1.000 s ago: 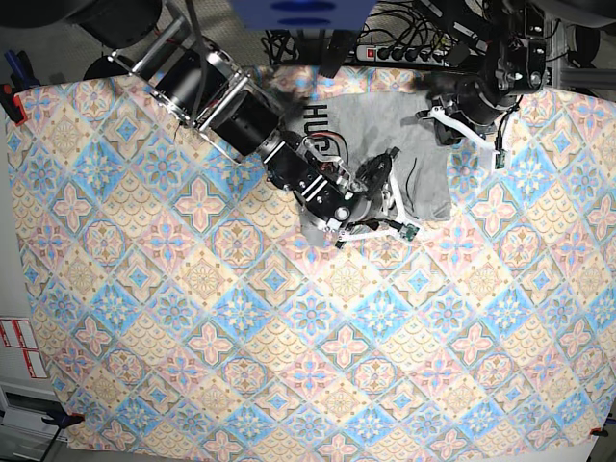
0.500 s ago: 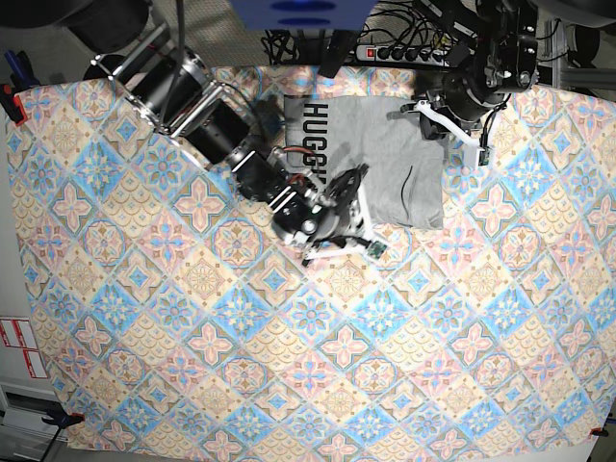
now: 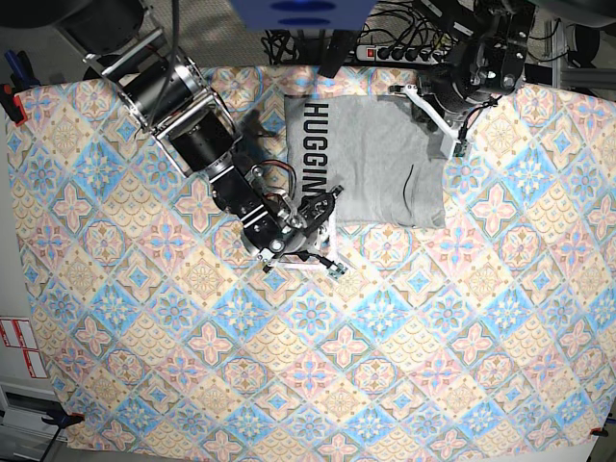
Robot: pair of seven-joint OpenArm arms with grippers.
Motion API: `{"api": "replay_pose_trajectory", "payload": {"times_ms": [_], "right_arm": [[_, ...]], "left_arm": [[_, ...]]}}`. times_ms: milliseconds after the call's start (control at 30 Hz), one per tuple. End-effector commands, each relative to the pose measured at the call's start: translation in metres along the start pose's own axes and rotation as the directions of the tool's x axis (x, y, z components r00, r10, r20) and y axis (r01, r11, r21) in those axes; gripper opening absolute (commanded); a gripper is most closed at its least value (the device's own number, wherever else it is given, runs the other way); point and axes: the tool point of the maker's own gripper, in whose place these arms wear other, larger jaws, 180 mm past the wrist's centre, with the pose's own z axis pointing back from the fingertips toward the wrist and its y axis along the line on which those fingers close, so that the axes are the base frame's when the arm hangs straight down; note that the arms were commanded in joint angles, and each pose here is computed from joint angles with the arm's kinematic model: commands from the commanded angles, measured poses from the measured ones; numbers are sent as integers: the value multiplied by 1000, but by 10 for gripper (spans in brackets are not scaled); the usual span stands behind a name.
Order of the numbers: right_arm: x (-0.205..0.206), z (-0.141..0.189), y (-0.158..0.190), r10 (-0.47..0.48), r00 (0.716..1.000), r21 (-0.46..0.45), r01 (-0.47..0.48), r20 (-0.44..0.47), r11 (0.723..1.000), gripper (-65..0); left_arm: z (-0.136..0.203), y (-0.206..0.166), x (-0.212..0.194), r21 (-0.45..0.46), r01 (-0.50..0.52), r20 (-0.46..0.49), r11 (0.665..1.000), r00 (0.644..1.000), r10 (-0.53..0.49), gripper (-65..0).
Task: Fold the T-shirt properly
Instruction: 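Press and square the folded shirt with both grippers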
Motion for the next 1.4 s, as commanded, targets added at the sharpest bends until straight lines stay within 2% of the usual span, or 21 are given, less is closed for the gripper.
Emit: {"api": "replay_pose_trajectory", "payload": {"times_ms": [0, 267, 400, 567, 800, 900, 1033, 1167, 1233, 1367], "right_arm": [[22, 7, -7, 8, 999, -13, -8, 54, 1000, -650], [-35, 13, -44, -7, 994, -76, -2, -112, 997, -650], [-72, 14, -39, -20, 988, -71, 9, -153, 997, -650], [-94, 30, -42, 8, 990, -94, -21, -138, 995, -650], [-123, 46, -33, 38, 989, -91, -52, -141, 994, -650], [-132, 54, -26, 55, 989, -87, -68, -138, 994, -650], [-136, 65, -7, 83, 991, -65, -90, -109, 994, -650], [-131, 74, 2, 103, 992, -59, -107, -75, 993, -650], [-123, 78, 2, 115, 992, -64, -118, -52, 991, -650], [-98, 93, -1, 127, 992, -92, -124, 26, 988, -650]], "left_arm": [[3, 0, 14, 2, 25, 39, 1000, 999, -25, -650], [-29, 18, 27, 104, 147, -5, 984, 989, -147, -650], [-41, 18, 38, 125, 200, -12, 972, 980, -200, -650], [-52, 24, 66, 178, 265, -2, 948, 963, -269, -650], [-48, 7, 139, 238, 364, 111, 900, 911, -398, -650], [-46, -13, 170, 245, 377, 173, 893, 890, -423, -650], [-55, -21, 197, 269, 367, 207, 890, 881, -426, -650], [-48, -33, 207, 267, 369, 253, 890, 865, -434, -650], [-44, -35, 197, 256, 368, 258, 894, 865, -430, -650], [-11, -13, 182, 291, 338, 295, 895, 858, -420, -650]]}}
